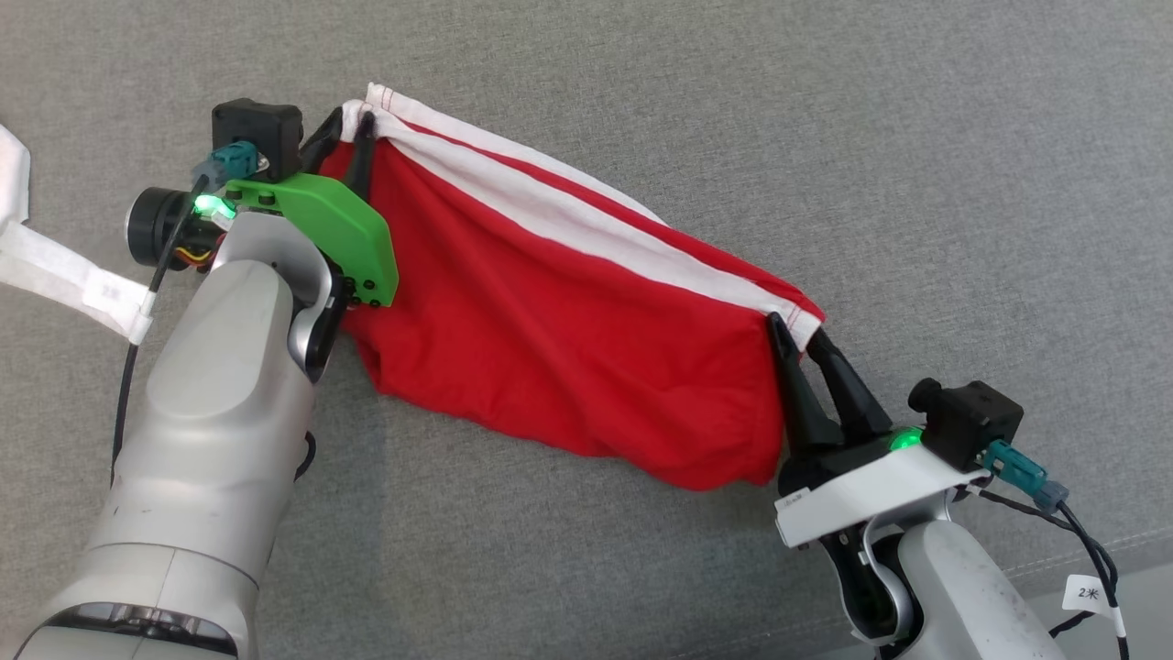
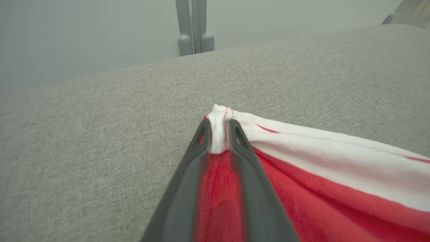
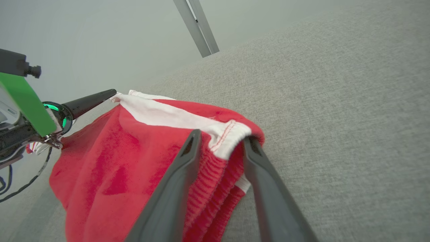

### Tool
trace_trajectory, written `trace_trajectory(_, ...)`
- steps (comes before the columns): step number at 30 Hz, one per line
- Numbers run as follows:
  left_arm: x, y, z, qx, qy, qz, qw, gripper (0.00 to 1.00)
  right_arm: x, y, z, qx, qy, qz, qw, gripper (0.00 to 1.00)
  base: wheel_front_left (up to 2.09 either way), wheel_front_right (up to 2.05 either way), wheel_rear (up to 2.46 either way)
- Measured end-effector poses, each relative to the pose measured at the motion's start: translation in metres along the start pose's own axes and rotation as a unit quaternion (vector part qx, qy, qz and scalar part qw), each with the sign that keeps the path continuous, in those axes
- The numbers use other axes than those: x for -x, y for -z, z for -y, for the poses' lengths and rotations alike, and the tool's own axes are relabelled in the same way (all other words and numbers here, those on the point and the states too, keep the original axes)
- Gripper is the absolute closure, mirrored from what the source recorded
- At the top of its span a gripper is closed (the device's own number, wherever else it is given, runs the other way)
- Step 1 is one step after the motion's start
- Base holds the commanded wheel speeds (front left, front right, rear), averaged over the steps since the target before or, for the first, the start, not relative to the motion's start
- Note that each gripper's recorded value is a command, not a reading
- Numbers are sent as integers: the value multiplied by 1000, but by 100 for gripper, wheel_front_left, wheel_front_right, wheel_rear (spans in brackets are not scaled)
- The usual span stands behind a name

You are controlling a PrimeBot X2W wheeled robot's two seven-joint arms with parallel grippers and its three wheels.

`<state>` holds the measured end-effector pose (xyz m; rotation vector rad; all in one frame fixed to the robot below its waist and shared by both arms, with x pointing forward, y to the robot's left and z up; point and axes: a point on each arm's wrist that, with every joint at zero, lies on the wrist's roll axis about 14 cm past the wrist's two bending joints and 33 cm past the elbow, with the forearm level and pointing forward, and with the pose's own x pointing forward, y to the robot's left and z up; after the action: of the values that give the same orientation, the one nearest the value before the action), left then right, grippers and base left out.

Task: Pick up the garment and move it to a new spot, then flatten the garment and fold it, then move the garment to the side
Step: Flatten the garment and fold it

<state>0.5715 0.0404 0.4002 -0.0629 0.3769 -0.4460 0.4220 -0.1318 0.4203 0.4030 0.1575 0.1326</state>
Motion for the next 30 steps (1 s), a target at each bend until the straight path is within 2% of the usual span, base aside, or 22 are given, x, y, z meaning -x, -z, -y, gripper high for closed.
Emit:
trace_trajectory(7,10,-13,0,10,-7,42,999,0,3,-14,-1,7,-1,21,1000,0,0,0,0)
trace_trajectory(14,39,-2,-4,33,-23,46,998,0,23,-27,10,31,22,39,999,0,0,0,0)
trace_trajectory(22,71,27,-17,38,-51,-37,997,0,37,-56,4,72,15,75,994,0,0,0,0)
trace_trajectory(30,68,35,-21,28,-49,-96,994,0,40,-64,-3,76,8,78,994,0,0,0,0)
